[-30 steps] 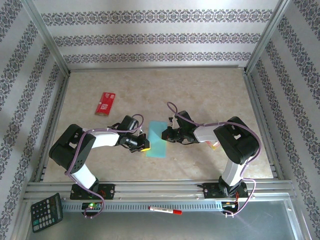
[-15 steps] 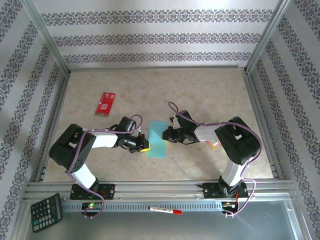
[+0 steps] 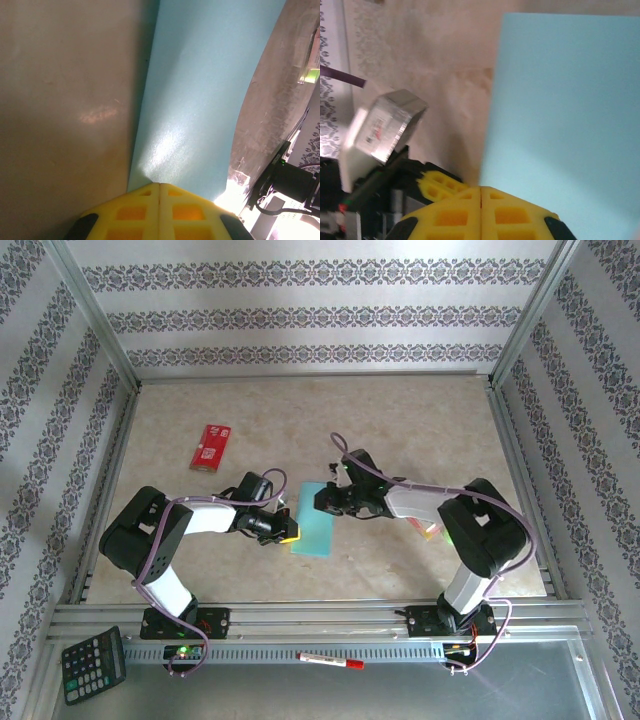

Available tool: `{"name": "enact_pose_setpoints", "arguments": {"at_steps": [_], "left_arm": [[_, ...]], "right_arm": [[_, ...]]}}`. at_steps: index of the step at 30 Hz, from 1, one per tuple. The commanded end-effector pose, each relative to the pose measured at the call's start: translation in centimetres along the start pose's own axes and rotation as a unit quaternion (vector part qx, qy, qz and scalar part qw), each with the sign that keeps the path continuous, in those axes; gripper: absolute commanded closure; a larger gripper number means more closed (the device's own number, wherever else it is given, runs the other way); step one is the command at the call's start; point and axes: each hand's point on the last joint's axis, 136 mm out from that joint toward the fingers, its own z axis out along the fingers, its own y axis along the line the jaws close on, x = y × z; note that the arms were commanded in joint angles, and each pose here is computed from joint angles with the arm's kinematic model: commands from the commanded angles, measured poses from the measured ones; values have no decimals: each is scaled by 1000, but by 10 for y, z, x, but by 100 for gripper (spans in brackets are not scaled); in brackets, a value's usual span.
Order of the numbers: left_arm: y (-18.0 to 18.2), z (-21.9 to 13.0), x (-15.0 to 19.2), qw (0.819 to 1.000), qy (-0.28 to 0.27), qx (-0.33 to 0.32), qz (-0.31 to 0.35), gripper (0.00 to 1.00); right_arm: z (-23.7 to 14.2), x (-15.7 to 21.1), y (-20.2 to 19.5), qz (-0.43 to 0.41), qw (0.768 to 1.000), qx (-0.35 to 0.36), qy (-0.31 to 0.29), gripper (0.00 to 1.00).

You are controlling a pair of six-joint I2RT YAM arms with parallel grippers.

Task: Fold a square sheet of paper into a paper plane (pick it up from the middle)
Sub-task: First fold in half a square sheet of paper at the center of the table.

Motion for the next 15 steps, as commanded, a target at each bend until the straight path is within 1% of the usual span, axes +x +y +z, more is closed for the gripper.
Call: {"name": "enact_pose_setpoints", "arguments": {"at_steps": [1, 3, 7, 12, 15], "left_arm": [[66, 1, 38, 989, 48, -117, -76, 100], [66, 2, 37, 989, 47, -117, -77, 100], [66, 2, 37, 989, 47, -117, -77, 100], [67, 1, 37, 989, 48, -119, -76, 100], [69, 2, 39, 988, 51, -122, -76, 100]], "right_arm": [[19, -2, 14, 9, 1000, -19, 12, 98], [29, -1, 17, 11, 1000, -20, 20, 100], [48, 4, 17, 15, 999, -14, 37, 100], [64, 12, 10, 17, 998, 3, 53, 100], [69, 12, -3, 21, 998, 26, 53, 100]]}}
